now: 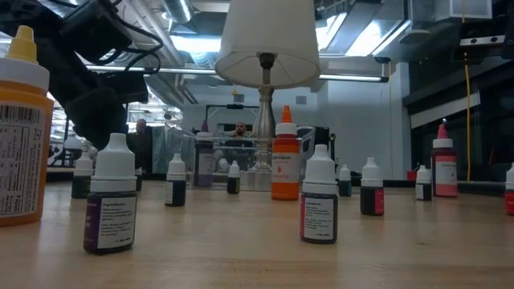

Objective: Pick & Place food coloring
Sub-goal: Put the top small red food coloring bottle into the container

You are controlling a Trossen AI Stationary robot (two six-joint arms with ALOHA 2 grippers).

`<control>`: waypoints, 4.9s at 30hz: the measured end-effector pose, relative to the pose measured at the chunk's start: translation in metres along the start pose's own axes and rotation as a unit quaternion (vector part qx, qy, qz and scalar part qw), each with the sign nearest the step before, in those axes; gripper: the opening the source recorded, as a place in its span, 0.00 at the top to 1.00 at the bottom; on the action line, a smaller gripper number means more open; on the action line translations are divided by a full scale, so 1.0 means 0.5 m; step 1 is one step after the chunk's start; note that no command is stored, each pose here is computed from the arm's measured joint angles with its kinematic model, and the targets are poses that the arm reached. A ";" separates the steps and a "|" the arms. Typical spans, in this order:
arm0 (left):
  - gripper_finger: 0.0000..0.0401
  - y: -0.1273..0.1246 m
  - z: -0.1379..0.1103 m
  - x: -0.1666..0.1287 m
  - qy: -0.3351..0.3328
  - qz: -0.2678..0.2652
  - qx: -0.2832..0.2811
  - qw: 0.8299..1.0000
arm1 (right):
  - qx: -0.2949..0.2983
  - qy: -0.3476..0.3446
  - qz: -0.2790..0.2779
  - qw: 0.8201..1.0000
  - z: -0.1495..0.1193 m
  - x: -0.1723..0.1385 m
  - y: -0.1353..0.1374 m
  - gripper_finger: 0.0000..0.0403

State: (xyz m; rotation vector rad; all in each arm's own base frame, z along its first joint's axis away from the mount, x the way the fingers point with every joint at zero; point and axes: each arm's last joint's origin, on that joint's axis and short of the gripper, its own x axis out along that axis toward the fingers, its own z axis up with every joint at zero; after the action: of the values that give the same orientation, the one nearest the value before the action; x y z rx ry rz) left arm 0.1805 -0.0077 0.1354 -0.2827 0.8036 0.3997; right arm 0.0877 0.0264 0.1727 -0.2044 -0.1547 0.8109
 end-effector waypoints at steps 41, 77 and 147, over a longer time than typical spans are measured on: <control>0.81 0.001 -0.003 0.000 0.010 0.000 -0.001 1.000 | 0.000 0.000 0.000 1.000 0.000 0.000 0.000 0.89; 0.67 -0.009 0.031 -0.023 0.056 0.015 0.090 0.994 | 0.000 0.000 0.000 1.000 0.000 0.000 0.000 0.89; 0.84 -0.015 0.425 -0.154 -0.076 0.010 0.171 0.982 | 0.000 0.000 0.000 1.000 0.000 0.000 0.000 0.89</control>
State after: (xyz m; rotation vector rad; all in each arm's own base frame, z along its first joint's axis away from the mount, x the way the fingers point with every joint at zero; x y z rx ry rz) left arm 0.2712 0.0504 0.3344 0.0769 0.7123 0.2913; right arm 0.0878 0.0264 0.1726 -0.2045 -0.1542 0.8111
